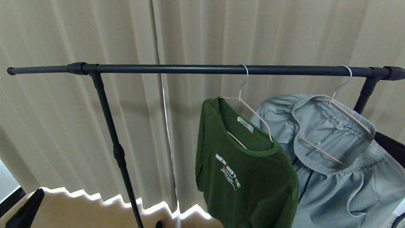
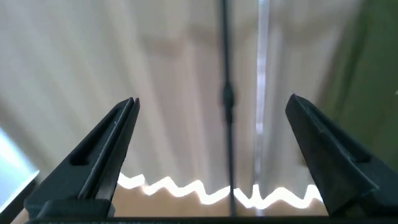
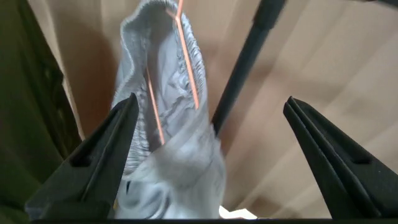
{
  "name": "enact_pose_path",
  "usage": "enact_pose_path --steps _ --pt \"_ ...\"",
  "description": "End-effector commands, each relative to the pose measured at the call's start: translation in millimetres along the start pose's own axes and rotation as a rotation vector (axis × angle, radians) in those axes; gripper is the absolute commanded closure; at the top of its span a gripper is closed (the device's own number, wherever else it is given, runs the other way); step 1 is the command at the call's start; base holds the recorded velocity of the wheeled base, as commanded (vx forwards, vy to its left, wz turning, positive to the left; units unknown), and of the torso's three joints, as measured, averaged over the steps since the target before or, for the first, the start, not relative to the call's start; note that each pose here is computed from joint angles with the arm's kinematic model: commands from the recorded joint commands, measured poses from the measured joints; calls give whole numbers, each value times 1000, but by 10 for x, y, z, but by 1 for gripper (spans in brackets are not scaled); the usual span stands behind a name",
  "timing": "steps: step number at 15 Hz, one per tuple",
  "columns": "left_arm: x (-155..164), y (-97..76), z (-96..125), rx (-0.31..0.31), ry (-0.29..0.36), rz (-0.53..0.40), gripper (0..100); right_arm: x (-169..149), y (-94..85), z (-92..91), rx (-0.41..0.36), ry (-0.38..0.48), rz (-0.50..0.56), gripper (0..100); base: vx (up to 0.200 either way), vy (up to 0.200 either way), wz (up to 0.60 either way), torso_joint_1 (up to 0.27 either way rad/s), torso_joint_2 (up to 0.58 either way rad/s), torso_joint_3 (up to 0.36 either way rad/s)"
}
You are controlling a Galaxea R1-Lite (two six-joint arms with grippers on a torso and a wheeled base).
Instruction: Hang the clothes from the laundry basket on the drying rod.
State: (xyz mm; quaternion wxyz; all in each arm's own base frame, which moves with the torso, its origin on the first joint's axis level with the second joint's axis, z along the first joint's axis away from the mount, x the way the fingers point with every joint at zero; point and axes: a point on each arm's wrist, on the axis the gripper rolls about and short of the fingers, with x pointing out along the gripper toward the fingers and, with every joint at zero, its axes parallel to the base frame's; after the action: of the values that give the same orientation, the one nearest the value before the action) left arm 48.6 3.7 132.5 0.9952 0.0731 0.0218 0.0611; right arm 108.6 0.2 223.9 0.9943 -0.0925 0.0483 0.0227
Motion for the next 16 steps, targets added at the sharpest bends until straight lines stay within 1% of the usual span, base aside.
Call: enact_pose_path --steps 1,2,3,4,5,6,8,9,10,11,12,13,15,16 --pt "-281 15 -164 -25 8 62 0 -521 59 -185 -10 -111 -21 0 0 0 0 0 0 0" --pt "-384 0 -283 -23 43 58 0 -629 79 -262 -13 -103 -18 0 0 0 0 0 0 0" --pt "-421 -5 -327 -22 53 55 0 -666 85 -288 -13 -96 -16 0 0 0 0 0 0 0" --pt "-560 -19 -434 -20 47 45 0 -811 117 -400 -10 -59 10 0 0 0 0 0 0 0" --pt "-597 -25 -483 -18 45 41 0 -869 133 -444 -9 -53 39 0 0 0 0 0 0 0" --pt "-623 -35 -558 -21 49 45 0 -968 163 -555 -11 -40 90 0 0 0 0 0 0 0" --pt "-624 -37 -547 -56 33 28 0 -1078 195 -740 -13 -35 114 0 0 0 0 0 0 0" --pt "-623 -62 -541 -59 19 -90 0 -1121 213 -848 -14 -26 116 0 0 0 0 0 0 0" --pt "-625 -77 -538 -38 8 -161 0 -1151 229 -938 -13 -12 117 0 0 0 0 0 0 0" --pt "-625 -77 -539 -35 9 -163 0 -1155 232 -955 -14 -11 118 0 0 0 0 0 0 0" --pt "-642 -60 -544 -24 -27 -263 0 -1221 266 -1158 -11 3 115 0 0 0 0 0 0 0" --pt "-648 -56 -548 -22 -36 -282 0 -1271 285 -1272 -11 7 101 0 0 0 0 0 0 0" --pt "-649 -56 -547 -24 -37 -273 0 -1328 327 -1398 -2 48 41 0 0 0 0 0 0 0" --pt "-659 -55 -549 -30 -47 -262 0 -1349 336 -1430 6 37 33 0 0 0 0 0 0 0"
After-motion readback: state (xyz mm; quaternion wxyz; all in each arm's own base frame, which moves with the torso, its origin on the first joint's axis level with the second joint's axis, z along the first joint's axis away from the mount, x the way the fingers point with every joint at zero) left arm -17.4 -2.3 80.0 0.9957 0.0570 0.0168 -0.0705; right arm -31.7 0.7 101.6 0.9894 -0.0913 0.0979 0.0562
